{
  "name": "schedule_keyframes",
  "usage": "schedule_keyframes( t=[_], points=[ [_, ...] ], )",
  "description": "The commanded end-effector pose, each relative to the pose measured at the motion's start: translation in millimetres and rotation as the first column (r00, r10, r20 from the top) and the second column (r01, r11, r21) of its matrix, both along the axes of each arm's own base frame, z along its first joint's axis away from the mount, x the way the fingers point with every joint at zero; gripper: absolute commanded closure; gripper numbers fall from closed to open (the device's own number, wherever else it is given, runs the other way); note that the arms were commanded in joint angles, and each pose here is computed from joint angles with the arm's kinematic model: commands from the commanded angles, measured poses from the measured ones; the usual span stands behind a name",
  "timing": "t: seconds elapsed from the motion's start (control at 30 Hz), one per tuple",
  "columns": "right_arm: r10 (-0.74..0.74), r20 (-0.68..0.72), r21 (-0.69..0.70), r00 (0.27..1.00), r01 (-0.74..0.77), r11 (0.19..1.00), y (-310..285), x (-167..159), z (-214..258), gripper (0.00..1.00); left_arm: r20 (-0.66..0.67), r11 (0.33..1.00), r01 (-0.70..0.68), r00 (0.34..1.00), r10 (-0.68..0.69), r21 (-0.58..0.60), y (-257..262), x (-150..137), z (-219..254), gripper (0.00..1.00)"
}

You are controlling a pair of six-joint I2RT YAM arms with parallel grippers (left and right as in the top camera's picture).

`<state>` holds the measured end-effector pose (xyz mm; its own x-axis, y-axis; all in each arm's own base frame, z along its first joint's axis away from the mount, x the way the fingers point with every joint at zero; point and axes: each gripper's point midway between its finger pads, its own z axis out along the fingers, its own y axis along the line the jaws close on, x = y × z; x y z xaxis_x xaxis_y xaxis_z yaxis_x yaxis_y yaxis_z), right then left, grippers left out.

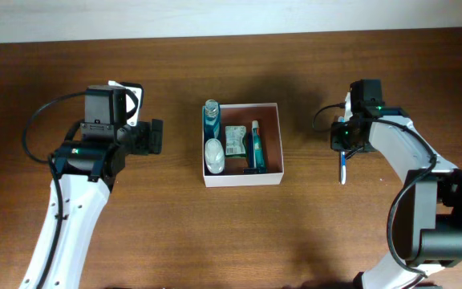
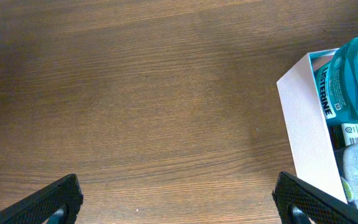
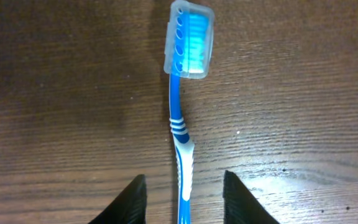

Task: Pack container
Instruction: 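Lower the right gripper and grasp the toothbrush handle, then carry the toothbrush with the right gripper into the box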

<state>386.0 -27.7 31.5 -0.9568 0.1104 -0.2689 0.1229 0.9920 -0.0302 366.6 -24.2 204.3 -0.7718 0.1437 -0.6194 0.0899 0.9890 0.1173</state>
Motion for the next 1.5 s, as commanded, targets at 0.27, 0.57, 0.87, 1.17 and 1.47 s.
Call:
schedule_keyframes(
  t=[0.27, 0.57, 0.87, 1.17, 1.47],
  points=[
    [0.0, -0.088, -0.013, 0.996, -0.001, 1.0, -3.4, -10.0, -36.1, 0.69, 0.0, 1.0, 0.014, 1.0, -0.014, 0.004, -0.3, 1.5, -0.1, 0.0],
    [-0.001, -0.08, -0.013, 0.997, 0.0, 1.0, -3.4, -7.6, -36.6, 0.83, 0.0, 1.0, 0.014, 1.0, -0.014, 0.004, -0.3, 1.5, -0.1, 0.0],
    [0.0, -0.096, -0.012, 0.995, -0.001, 1.0, -3.2, -11.4, -37.3, 0.91, 0.0, 1.0, 0.014, 1.0, -0.014, 0.004, -0.3, 1.5, -0.1, 0.0],
    [0.0, -0.095, -0.009, 0.995, -0.001, 1.0, -2.8, -10.8, -35.8, 0.93, 0.0, 1.0, 0.014, 1.0, -0.014, 0.004, -0.3, 1.5, -0.1, 0.01],
    [-0.004, -0.12, -0.006, 0.993, 0.003, 1.0, -2.8, -6.3, -11.9, 0.96, 0.0, 1.0, 0.014, 1.0, -0.014, 0.004, -0.4, 1.5, -0.1, 0.0]
  ],
)
